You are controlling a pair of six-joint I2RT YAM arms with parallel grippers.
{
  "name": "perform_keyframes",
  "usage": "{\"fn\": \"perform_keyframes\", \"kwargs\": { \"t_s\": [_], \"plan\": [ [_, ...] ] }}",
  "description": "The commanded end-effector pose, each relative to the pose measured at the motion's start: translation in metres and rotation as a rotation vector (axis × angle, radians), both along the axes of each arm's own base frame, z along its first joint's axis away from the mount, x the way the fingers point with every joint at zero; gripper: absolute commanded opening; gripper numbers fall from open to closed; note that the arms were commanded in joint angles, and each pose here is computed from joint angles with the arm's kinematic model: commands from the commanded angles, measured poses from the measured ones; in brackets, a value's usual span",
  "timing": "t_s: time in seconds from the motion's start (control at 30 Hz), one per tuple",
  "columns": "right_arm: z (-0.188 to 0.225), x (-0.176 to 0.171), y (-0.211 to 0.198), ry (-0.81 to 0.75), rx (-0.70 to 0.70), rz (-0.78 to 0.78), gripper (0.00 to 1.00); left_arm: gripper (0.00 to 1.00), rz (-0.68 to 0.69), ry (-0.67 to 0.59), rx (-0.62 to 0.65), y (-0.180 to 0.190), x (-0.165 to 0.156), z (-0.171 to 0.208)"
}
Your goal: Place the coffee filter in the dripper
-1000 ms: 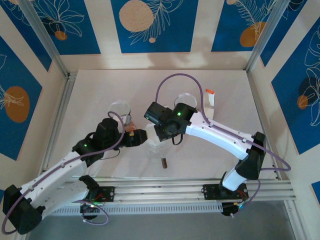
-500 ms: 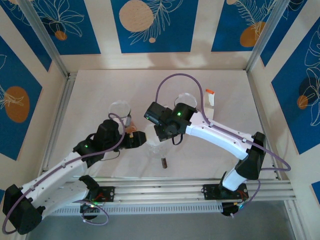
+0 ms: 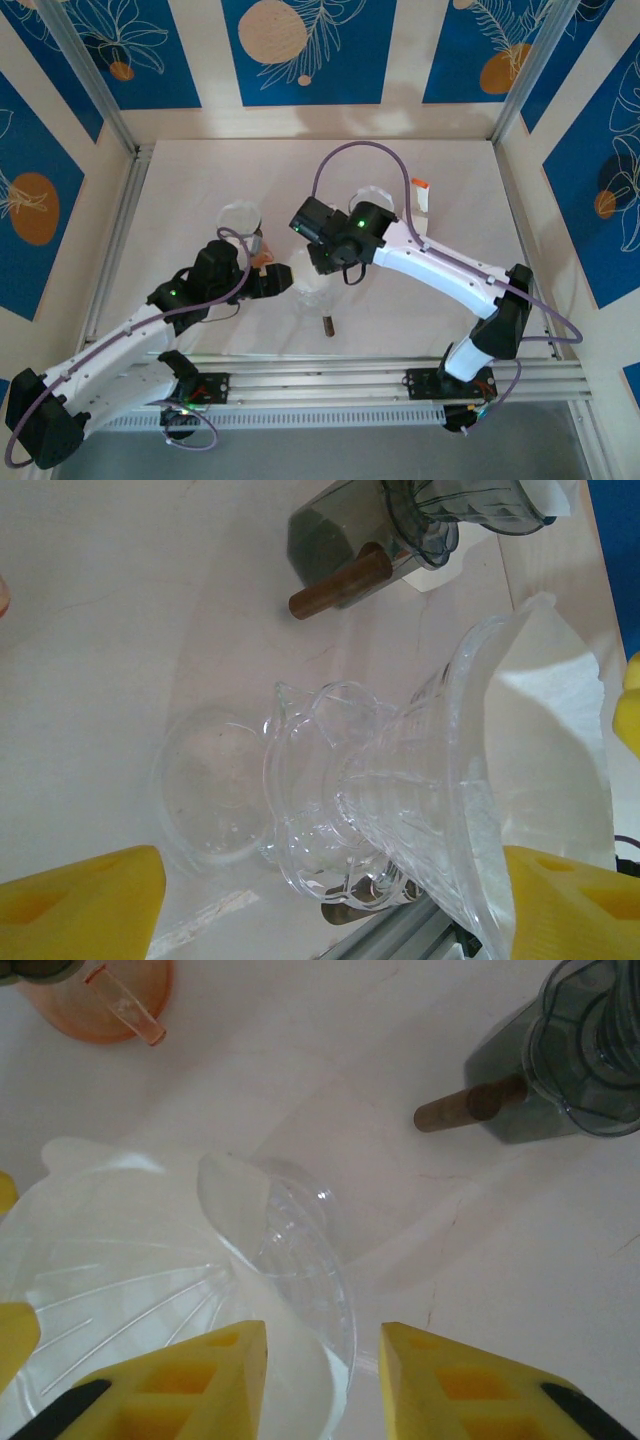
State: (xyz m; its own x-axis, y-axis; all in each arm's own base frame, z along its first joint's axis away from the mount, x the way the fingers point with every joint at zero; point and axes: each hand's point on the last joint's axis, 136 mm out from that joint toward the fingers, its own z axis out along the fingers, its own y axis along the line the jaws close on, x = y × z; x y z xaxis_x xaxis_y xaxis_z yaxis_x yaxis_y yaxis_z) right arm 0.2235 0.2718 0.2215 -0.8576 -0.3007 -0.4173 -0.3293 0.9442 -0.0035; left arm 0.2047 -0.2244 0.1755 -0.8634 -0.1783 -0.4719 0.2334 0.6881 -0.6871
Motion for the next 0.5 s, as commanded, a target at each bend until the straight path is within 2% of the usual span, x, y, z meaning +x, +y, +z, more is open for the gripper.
{"fn": "perform_keyframes", "kwargs": {
  "t_s": [0.0, 0.33, 0.47],
  "plan": [
    [0.003, 0.007, 0.008, 0.001, 0.03, 0.005, 0.32, 0.84, -0.001, 0.012, -0.004, 0.001, 0.0, -0.004],
    [-0.014, 0.015, 0.003, 0.016, -0.039, -0.024, 0.31, 0.85, 0.001, 0.018, 0.0, 0.001, 0.001, -0.007],
    [-0.003, 0.015, 0.004, -0.017, -0.015, -0.024, 0.35, 0.85, 0.0, 0.016, -0.009, 0.0, 0.001, -0.005]
  ]
}}
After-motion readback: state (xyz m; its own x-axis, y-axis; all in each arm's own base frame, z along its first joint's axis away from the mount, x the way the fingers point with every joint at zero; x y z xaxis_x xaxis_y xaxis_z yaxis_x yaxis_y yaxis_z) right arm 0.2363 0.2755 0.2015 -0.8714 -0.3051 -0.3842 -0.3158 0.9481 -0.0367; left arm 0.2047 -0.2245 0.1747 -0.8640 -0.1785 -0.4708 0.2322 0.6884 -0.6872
